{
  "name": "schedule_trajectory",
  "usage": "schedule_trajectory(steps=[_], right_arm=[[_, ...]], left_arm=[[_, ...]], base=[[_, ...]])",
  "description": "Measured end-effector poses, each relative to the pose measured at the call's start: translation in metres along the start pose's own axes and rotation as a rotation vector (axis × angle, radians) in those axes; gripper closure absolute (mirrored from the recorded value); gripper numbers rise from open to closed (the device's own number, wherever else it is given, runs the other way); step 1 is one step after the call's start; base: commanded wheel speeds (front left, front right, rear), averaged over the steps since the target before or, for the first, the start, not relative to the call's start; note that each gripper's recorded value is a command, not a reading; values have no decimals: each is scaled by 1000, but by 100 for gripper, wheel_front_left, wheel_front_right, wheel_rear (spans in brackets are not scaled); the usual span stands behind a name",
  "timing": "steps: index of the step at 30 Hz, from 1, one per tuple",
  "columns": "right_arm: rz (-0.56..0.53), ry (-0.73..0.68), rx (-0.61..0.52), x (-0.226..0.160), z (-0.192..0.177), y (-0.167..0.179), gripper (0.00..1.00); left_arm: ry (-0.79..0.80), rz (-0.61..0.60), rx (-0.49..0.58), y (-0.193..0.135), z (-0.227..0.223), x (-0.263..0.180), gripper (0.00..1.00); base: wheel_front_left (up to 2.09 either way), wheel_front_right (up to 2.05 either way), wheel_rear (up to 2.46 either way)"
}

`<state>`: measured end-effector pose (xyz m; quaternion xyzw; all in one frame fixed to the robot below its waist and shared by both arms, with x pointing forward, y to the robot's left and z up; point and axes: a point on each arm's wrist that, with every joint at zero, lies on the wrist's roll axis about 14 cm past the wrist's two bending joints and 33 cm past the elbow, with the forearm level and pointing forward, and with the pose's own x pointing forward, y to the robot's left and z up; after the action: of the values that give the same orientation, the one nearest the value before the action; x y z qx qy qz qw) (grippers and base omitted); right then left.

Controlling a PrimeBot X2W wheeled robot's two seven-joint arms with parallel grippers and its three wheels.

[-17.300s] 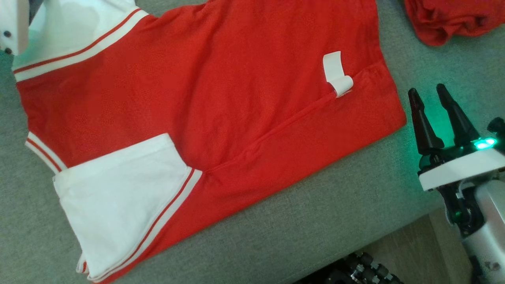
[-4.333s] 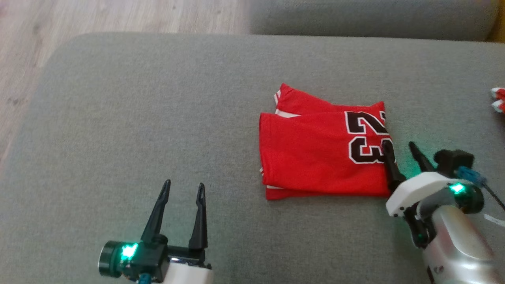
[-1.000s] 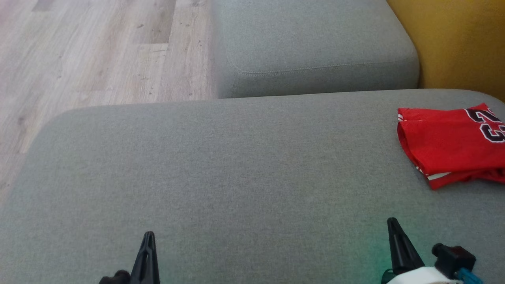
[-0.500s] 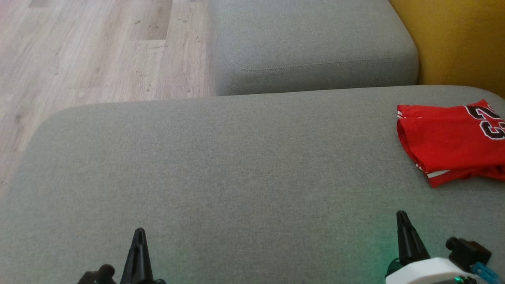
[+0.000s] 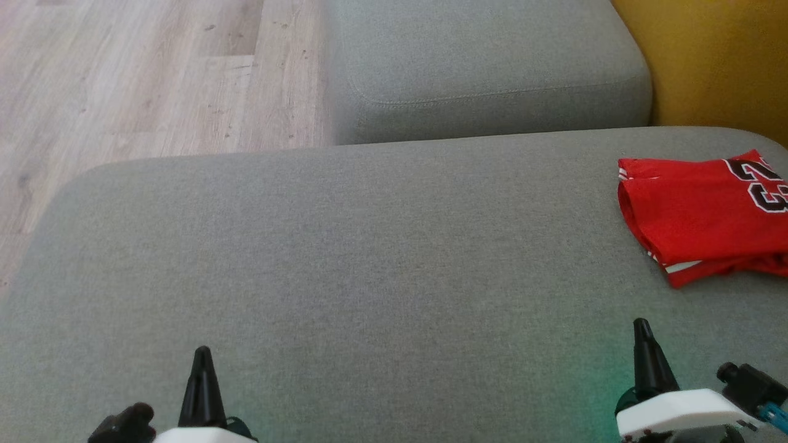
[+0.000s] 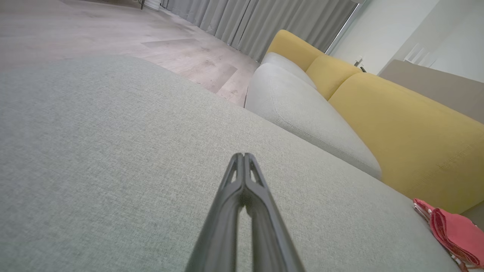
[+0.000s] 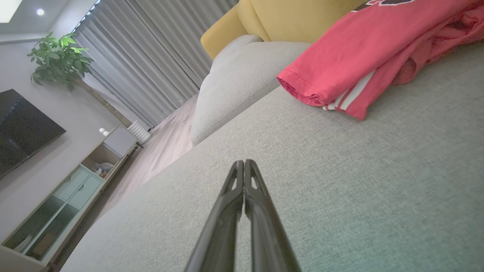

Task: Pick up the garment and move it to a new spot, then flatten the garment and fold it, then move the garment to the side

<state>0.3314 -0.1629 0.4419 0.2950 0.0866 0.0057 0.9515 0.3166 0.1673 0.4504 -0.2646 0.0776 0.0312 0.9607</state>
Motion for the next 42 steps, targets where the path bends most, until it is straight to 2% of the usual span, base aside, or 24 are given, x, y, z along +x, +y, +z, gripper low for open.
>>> schedule_trajectory(steps=[42], right_arm=[[-50, -39, 484, 15, 23, -14, 100]], left_arm=[[34, 7, -510, 5, 12, 26, 100]], base=[[0, 0, 0]])
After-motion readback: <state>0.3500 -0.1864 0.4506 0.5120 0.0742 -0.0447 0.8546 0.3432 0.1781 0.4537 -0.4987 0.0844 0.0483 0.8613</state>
